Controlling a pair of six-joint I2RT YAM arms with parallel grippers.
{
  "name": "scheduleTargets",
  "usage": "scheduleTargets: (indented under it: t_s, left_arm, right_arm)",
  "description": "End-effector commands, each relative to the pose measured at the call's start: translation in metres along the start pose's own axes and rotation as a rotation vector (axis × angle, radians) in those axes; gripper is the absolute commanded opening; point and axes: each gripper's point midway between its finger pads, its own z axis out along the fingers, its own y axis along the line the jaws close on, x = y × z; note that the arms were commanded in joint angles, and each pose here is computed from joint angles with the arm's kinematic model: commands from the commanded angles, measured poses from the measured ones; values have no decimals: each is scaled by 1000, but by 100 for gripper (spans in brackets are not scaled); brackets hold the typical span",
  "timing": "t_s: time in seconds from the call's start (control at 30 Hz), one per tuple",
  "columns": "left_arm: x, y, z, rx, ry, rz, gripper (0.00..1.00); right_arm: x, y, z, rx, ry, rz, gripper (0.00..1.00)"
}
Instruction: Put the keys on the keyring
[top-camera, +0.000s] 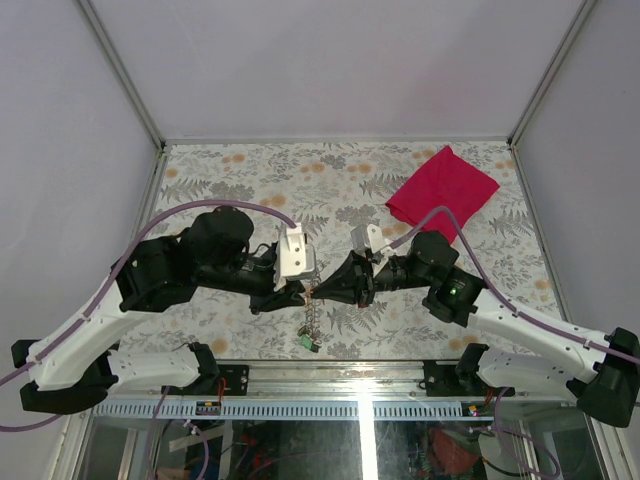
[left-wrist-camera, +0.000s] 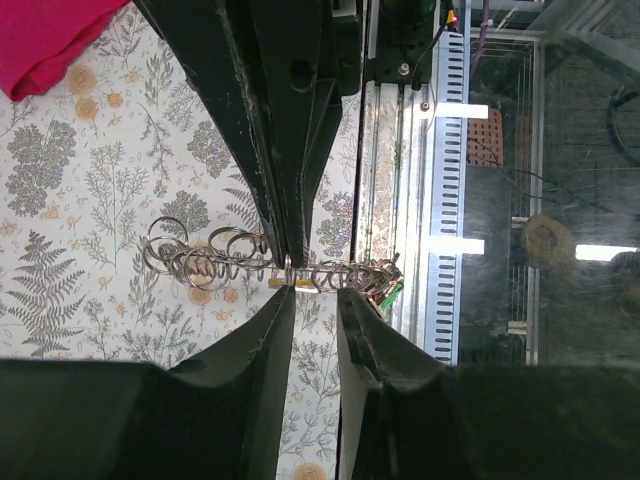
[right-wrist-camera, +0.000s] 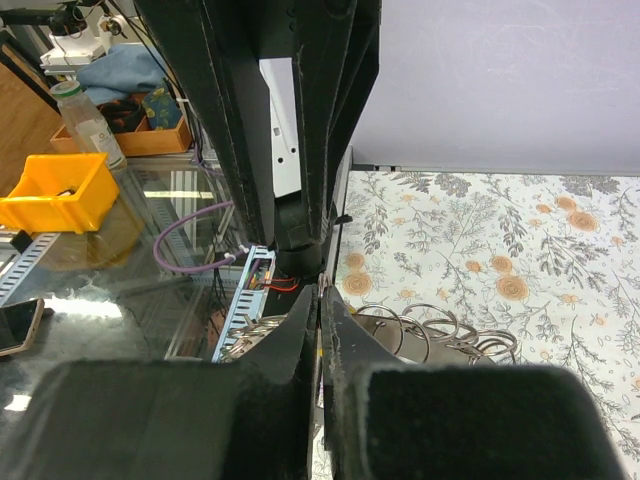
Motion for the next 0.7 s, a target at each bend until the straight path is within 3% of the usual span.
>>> scheduleTargets:
  t_s: [0.0,0.37,0.53,0.67]
  left_arm:
    - [-12,-1,5,22,-51,37,26]
    - [-8,1,13,25,-33,34,28]
    - [-10,2,13,25,-38,36,16]
    - [-15,2,11,21,-55,42,13]
  right_arm:
    - [-60,12,-6,-9,-133,-118,0]
    - [-79,20,-14,3,-186,-154,0]
    - [-85,21,-15,-1,-204,-162,0]
    - [-87,21,-15,-1,-208,-166,0]
